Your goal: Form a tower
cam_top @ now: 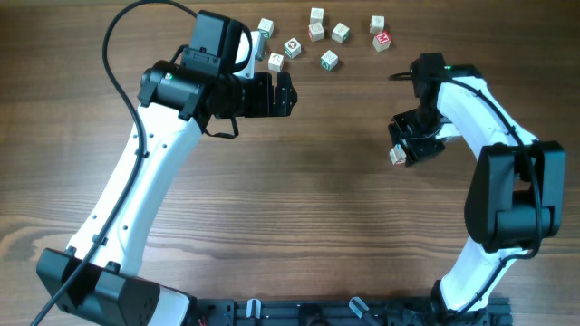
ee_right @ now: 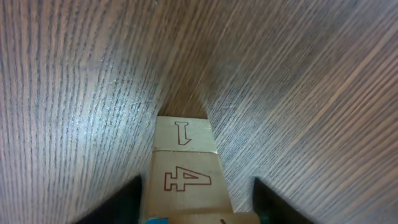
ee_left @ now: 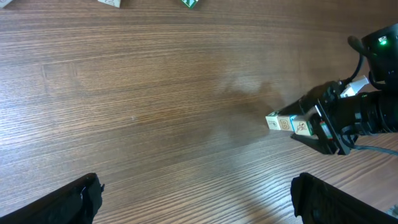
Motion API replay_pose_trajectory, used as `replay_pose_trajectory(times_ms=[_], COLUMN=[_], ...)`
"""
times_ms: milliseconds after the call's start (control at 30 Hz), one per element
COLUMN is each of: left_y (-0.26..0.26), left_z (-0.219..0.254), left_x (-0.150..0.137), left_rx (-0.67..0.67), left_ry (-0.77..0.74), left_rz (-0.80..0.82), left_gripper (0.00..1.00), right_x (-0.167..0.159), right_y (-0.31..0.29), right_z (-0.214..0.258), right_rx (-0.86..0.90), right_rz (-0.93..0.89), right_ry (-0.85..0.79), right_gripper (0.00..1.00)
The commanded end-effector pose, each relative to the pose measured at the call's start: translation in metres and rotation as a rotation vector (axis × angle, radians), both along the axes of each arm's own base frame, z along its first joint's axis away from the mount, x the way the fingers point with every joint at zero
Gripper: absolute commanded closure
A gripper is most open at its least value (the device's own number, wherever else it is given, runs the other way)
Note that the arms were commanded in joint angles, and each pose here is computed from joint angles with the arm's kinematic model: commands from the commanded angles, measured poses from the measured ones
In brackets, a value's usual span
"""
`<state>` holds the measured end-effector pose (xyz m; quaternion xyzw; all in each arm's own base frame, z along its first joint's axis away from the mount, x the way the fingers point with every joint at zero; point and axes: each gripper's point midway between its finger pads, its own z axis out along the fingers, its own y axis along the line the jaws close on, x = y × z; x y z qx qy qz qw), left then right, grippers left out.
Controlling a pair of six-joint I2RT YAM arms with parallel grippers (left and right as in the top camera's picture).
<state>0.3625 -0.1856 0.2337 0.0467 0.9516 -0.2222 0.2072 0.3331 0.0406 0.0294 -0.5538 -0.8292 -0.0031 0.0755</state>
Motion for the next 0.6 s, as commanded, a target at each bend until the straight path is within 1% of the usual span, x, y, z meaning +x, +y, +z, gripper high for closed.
replay_pose_trajectory(times_ms=[0, 67, 267, 333, 433, 567], left_y=[-0.003, -0.003, -0.003, -0.003, -0.003, -0.003], left_z=[-0.001, -0.001, -0.001, -0.001, -0.001, -0.001], left_x=[-0.002, -0.002, -0.002, -0.002, -0.002, -0.002], left_rx=[-0.009, -0.010, -0.010, -0.010, -0.009, -0.010], left_ry=[0.010, 0.010, 0.010, 0.010, 0.010, 0.010], left_rz=[-0.006, -0.006, -0.006, -0.006, -0.006, -0.006], left_gripper=[0.00, 0.00, 0.00, 0.00, 0.00, 0.00], right_x=[-0.002, 0.001, 0.000, 0.000, 0.003, 0.002], right_y=[0.004, 0.004, 0.007, 0.009, 0.013, 0.008], right_z=[-0.005, -0.006, -0.016, -0.020, -0.022, -0.023], right_rx=[0.012, 0.012, 0.027, 0.036, 0.026, -0.005], right_rz=[-0.012, -0.011, -0.013, -0.012, 0.006, 0.011], right_ry=[0.016, 0.005, 0.026, 0.035, 0.022, 0.023], right_gripper=[0.28, 0.20, 0.20, 0.21, 0.32, 0.38])
